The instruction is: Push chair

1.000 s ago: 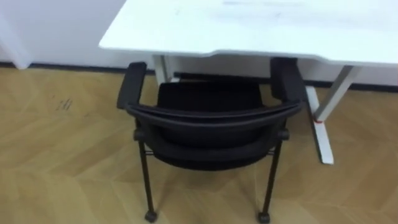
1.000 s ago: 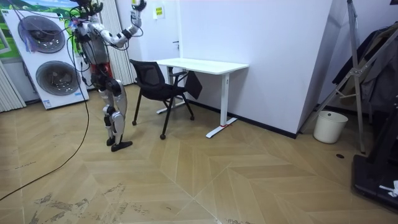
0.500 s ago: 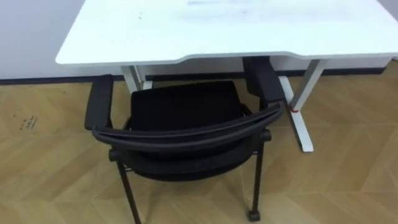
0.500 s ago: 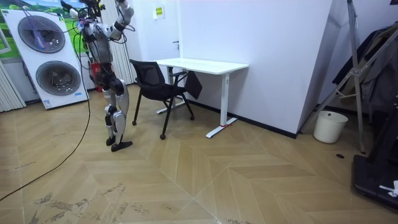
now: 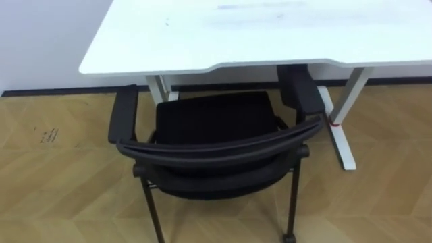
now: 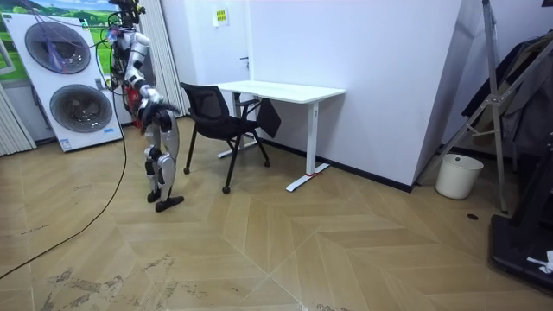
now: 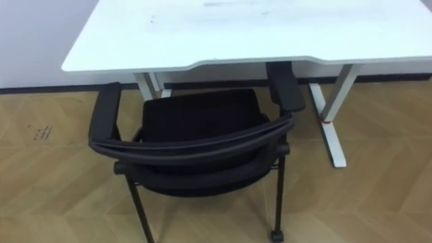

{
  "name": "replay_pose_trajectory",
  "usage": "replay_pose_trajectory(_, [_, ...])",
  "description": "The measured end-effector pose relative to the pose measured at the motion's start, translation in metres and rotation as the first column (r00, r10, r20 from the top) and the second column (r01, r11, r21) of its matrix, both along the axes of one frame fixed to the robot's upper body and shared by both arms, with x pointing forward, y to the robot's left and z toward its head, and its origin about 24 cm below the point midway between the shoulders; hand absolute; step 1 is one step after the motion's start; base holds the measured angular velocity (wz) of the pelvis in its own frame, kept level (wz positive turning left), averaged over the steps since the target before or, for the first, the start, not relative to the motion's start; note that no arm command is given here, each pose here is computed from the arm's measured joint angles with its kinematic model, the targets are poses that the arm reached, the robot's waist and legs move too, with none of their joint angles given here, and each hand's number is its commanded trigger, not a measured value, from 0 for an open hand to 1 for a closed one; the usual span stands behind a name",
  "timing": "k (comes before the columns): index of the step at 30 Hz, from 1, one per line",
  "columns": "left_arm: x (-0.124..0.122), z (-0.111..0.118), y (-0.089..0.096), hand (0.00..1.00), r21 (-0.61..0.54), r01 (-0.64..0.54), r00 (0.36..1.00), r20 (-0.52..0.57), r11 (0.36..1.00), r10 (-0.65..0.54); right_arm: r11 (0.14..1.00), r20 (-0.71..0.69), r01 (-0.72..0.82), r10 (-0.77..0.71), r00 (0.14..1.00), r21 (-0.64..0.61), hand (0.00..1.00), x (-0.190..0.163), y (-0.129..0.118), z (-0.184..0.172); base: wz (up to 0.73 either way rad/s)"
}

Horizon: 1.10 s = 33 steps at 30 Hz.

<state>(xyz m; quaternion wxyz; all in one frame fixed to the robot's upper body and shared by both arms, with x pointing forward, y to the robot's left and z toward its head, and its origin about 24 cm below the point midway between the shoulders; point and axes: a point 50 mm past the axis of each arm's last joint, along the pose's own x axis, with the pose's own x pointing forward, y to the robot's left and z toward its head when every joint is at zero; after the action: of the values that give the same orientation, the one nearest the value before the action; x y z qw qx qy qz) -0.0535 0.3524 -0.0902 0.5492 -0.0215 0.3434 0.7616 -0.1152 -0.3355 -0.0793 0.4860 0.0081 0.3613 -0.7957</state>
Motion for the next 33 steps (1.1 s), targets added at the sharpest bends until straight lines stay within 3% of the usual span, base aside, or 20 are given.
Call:
replay_pose_trajectory(2, [-0.015, -0.016, -0.021, 0.0, -0.119, 0.048, 0.998, -0.04, 0.992, -0.053, 0.99, -0.005, -0.071, 0.072, 0.997, 0.123, 0.0, -0.002, 0.015, -0.016, -0.07])
replay_pose_trajectory(5, [-0.027, -0.031, -0.042, 0.0, -0.271, 0.215, 0.963, -0.104, 0.938, -0.25, 0.933, 0.005, -0.223, 0.231, 0.973, 0.282, 0.0, 0.003, 0.032, -0.034, 0.0])
replay_pose_trajectory(8, [-0.021, -0.045, -0.062, 0.0, -0.434, 0.389, 0.878, -0.093, 0.813, -0.47, 0.827, 0.078, -0.343, 0.346, 0.935, 0.445, 0.0, 0.018, 0.048, -0.054, 0.14])
replay_pose_trajectory(10, [-0.012, -0.056, -0.081, 0.0, -0.547, 0.488, 0.805, -0.018, 0.68, -0.592, 0.693, 0.181, -0.477, 0.458, 0.87, 0.541, 0.0, 0.046, 0.06, -0.069, -0.03])
replay_pose_trajectory(13, [0.009, -0.067, -0.096, 0.0, -0.613, 0.559, 0.747, 0.08, 0.558, -0.66, 0.562, 0.29, -0.583, 0.527, 0.799, 0.586, 0.0, 0.076, 0.072, -0.079, 0.07])
replay_pose_trajectory(16, [0.037, -0.075, -0.114, 0.0, -0.656, 0.654, 0.631, 0.199, 0.376, -0.75, 0.414, 0.425, -0.704, 0.584, 0.692, 0.577, 0.0, 0.11, 0.084, -0.085, 0.2])
replay_pose_trajectory(19, [0.052, -0.077, -0.121, 0.0, -0.659, 0.698, 0.556, 0.254, 0.279, -0.792, 0.334, 0.485, -0.75, 0.601, 0.636, 0.571, 0.0, 0.124, 0.091, -0.087, 0.07])
replay_pose_trajectory(27, [0.059, -0.078, -0.123, 0.0, -0.655, 0.719, 0.527, 0.298, 0.231, -0.795, 0.221, 0.555, -0.775, 0.586, 0.591, 0.592, 0.0, 0.126, 0.103, -0.091, 0.0])
replay_pose_trajectory(33, [0.06, -0.078, -0.124, 0.0, -0.657, 0.722, 0.523, 0.314, 0.217, -0.792, 0.197, 0.576, -0.78, 0.573, 0.583, 0.594, 0.0, 0.127, 0.105, -0.091, 0.05])
